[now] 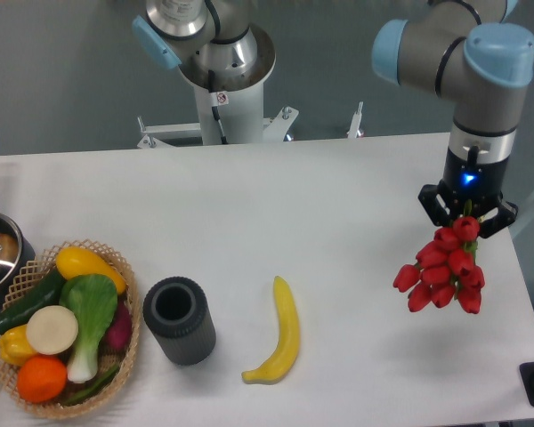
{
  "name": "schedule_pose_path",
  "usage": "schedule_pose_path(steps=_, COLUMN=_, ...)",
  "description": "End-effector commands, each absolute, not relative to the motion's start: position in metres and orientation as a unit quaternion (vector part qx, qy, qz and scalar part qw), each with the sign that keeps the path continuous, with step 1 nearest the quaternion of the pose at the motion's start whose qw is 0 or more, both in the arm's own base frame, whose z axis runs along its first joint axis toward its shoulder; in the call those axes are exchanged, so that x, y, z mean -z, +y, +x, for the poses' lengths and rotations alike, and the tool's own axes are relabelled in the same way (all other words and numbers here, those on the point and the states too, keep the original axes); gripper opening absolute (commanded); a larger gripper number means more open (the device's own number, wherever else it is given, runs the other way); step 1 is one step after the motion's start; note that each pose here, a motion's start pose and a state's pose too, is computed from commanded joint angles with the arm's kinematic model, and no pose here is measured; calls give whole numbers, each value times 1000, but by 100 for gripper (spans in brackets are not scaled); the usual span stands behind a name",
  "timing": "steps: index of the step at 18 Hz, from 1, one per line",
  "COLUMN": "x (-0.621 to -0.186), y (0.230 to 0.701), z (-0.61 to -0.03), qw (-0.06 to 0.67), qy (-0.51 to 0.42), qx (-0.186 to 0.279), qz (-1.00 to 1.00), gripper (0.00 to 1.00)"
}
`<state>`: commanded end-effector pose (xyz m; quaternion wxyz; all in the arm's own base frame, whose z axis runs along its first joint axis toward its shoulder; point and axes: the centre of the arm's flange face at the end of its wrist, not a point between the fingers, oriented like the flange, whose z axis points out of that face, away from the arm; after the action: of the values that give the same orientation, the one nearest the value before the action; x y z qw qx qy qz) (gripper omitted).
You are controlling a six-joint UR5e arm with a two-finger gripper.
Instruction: Place the flowers on the table
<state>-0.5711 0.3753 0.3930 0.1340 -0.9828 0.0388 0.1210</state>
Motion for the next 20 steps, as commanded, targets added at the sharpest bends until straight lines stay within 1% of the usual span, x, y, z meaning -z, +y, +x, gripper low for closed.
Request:
schedule_pose_path(steps=3, x=-388, y=387, z=-562, qw=118, qy=48, qx=-121, qz=-984, gripper=0)
schedule_pose_path(steps=5, x=-378, y=397, z=-558, qw=114, qy=51, qx=-114, qz=-986, gripper=3)
schedule_pose_path(steps=9, x=-366, y=398, z=-552, qw=109, qy=44, qx=-102, qz=-988, gripper=4)
schedule_pose_path(steps=11, x=-350, y=396, z=-546, qw=98, qy=24, qx=-92, qz=-991, gripper=4)
schedule_pose_path(steps=12, x=-343, y=400, z=-540, qw=93, qy=27, qx=-88, qz=-991, gripper=4)
schedule_pose_path(steps=14, x=-329, y=417, z=-532, qw=88, qy=33, qx=-76, qz=-993, gripper=4)
schedule_pose_path(steps=15, x=-314, y=427, z=-527, qw=86, qy=25, qx=-65, qz=-994, gripper=6)
schedule_pose_path(steps=16, x=-307, y=434, z=-525, qw=85, qy=25, qx=-60, qz=-994, gripper=9)
schedule_pose_path(steps=18, x=-301, y=444, z=-516, qw=84, qy=33, qx=-55, qz=-994, gripper=23)
schedule_pose_path(steps=19, x=-298, y=446, z=-513, qw=83, qy=35, qx=-51, qz=-995, gripper=35)
schedule_pose_path(steps=20, x=-295, y=446, z=-510, qw=83, qy=36, qx=-48, qz=-995, gripper=39)
